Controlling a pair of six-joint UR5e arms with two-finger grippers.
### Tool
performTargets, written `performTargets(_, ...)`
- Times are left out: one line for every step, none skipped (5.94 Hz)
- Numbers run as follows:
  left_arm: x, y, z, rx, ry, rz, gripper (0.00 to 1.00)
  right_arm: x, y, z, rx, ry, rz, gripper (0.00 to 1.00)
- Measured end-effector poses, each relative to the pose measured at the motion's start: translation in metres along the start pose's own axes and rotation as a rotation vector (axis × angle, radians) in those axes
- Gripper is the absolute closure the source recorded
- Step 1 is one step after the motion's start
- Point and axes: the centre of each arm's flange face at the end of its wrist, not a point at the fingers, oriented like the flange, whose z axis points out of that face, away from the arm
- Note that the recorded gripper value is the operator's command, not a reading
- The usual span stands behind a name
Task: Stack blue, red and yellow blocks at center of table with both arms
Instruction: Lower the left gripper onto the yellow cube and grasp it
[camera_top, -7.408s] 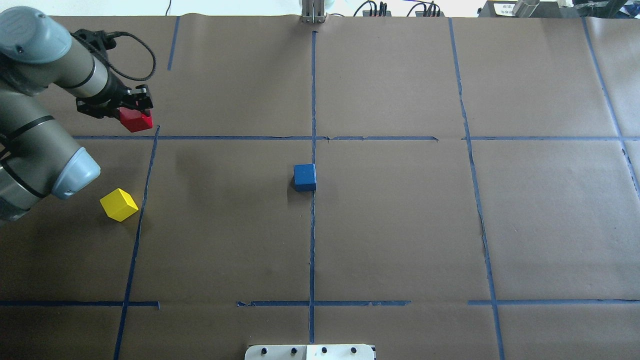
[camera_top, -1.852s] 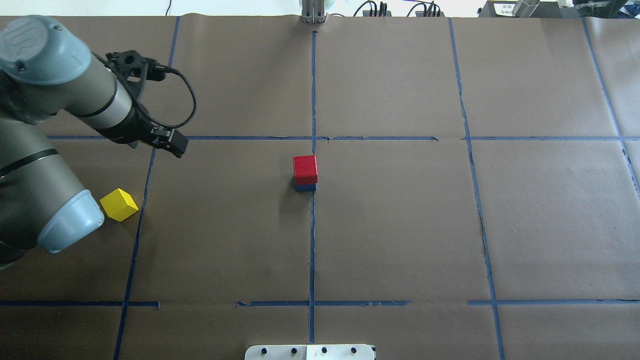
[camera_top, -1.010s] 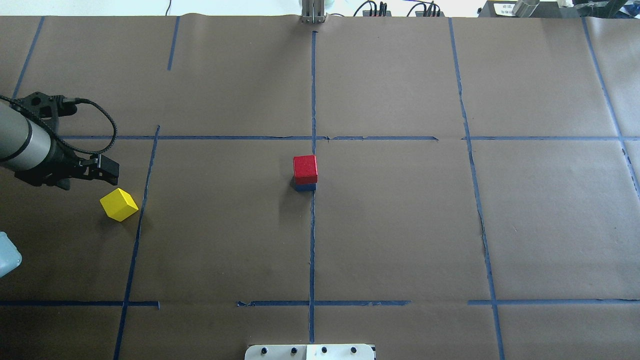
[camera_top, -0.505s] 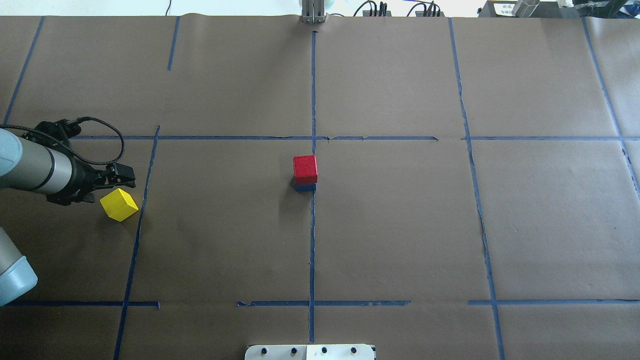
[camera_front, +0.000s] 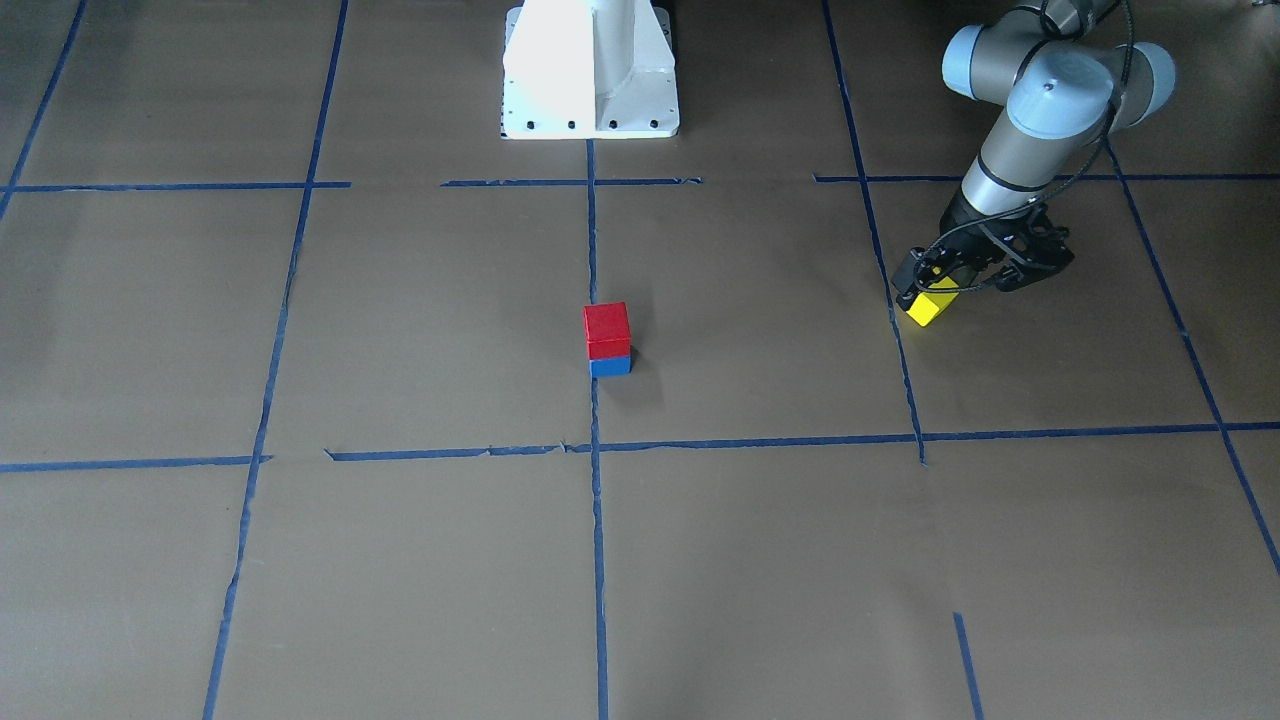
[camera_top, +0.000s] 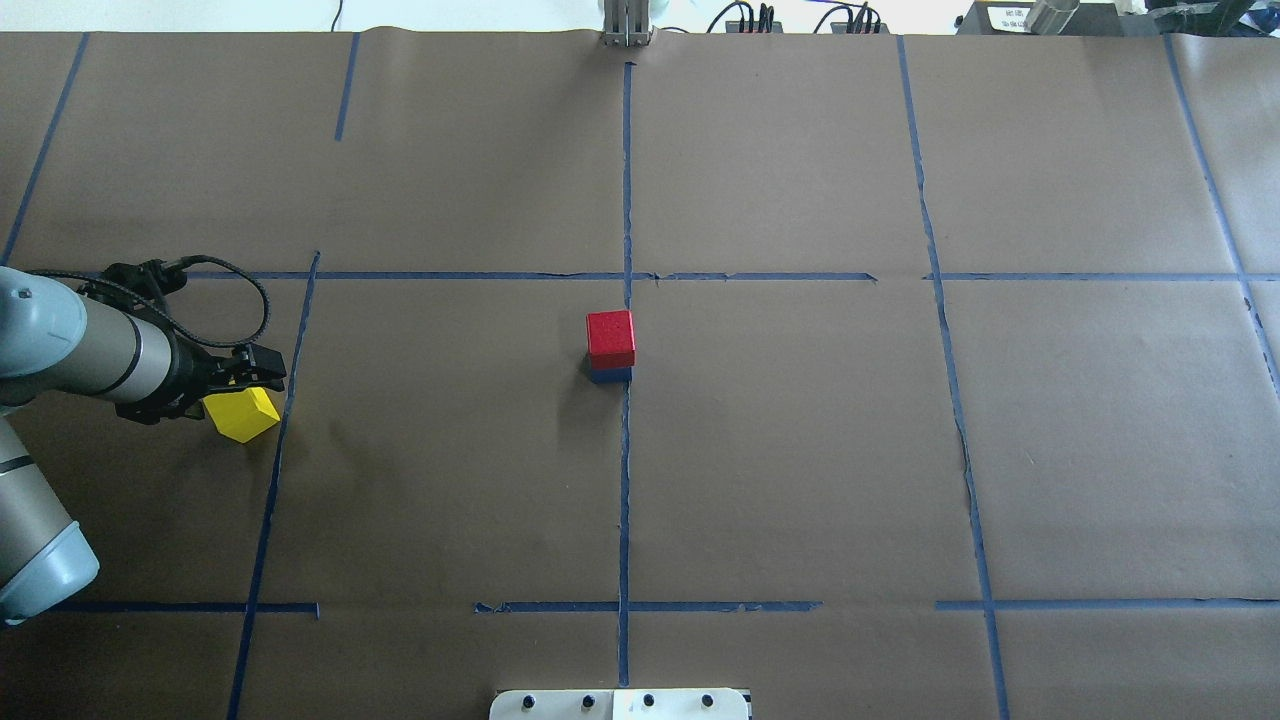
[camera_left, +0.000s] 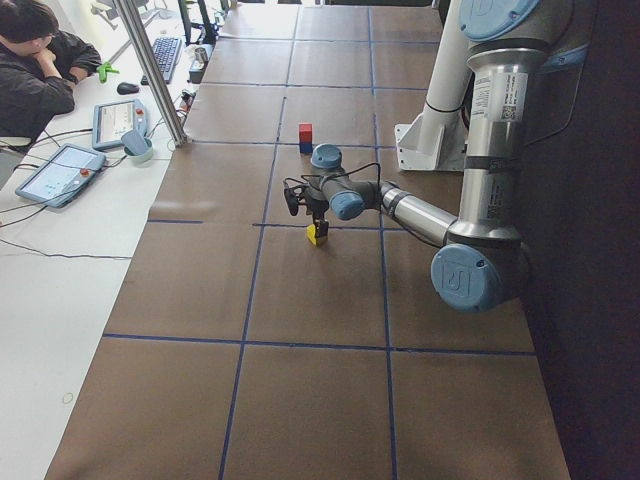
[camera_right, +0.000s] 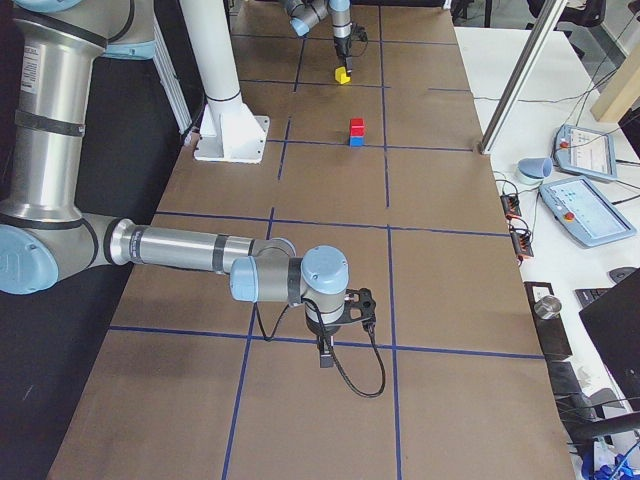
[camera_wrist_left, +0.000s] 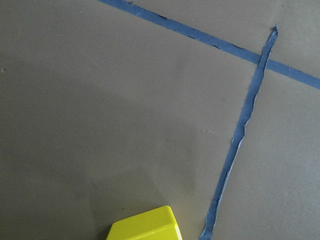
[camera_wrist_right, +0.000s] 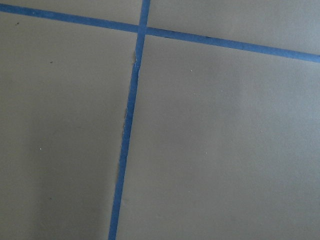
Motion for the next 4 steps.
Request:
performTargets(-0.0016,0.0059,0.0107,-0.013,-0.017,0.007,0.38,0.0006,0.0002,0.0007,-0.001,0.000,0.000,0.00)
performTargets(-0.0032,0.0078,0.0162,-0.011,-0.027,0.009,0.81,0.0008,0.0003,0.0008,-0.001,0.000,-0.001,0.00)
performTargets(-0.0041,0.0073,0.0182,-0.001,-0.032,0.009,0.96,0.0009,0.0004,0.0008,-0.001,-0.001,-0.001,0.00)
performTargets(-0.0034,0.0074,0.0180,0.001,-0.032,0.010,0.98,0.0009,0.0004,0.0008,-0.001,-0.001,-0.002,0.00)
